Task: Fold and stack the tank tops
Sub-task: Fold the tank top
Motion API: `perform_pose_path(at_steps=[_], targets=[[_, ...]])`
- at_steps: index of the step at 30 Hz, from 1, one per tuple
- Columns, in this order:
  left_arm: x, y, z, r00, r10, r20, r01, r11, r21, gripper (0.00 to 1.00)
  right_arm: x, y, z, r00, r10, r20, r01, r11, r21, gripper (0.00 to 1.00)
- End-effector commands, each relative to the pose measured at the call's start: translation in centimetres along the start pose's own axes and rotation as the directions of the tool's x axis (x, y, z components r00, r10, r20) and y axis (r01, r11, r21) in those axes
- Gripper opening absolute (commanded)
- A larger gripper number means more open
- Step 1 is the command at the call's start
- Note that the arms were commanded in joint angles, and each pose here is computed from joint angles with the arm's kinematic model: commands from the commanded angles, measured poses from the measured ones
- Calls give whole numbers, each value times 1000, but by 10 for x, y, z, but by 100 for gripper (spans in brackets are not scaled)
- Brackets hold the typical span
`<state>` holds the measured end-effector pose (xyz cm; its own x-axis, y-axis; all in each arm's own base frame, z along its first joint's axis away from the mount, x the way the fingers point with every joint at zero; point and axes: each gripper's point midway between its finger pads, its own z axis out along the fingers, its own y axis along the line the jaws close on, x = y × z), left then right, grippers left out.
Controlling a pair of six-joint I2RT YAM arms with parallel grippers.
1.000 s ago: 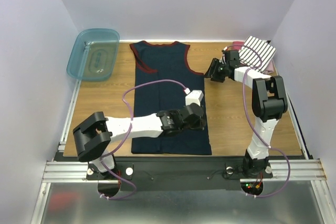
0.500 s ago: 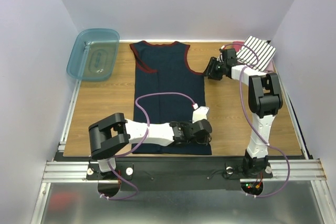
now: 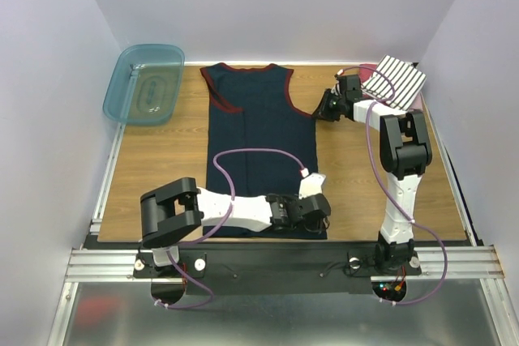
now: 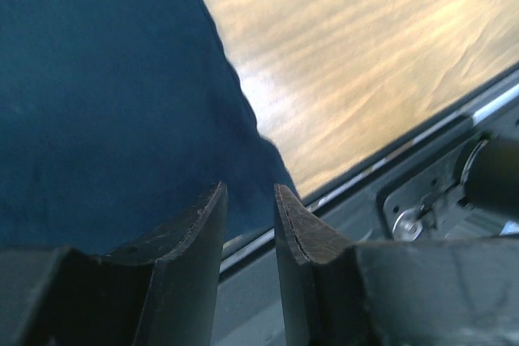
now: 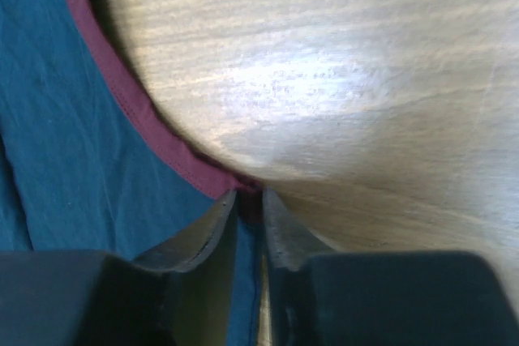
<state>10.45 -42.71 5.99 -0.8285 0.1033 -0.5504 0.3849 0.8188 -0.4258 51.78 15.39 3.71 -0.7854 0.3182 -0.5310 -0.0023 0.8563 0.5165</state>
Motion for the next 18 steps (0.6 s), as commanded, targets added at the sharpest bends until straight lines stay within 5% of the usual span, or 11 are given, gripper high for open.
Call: perform_pose_path(at_steps=[1,9,18], targets=[[11,-12,-4,999,46,-21,-46,999,-8,42,-1,4,7,1000,-24,3,24,1000,2,20],[21,-29,3,991,125,-44,-126,992,-22,45,-5,7,4,1000,-21,14,21,1000,-1,7],[28,-24,21,981,182,-63,-187,979,-79,46,-12,12,-3,999,-32,34,33,999,-3,4]])
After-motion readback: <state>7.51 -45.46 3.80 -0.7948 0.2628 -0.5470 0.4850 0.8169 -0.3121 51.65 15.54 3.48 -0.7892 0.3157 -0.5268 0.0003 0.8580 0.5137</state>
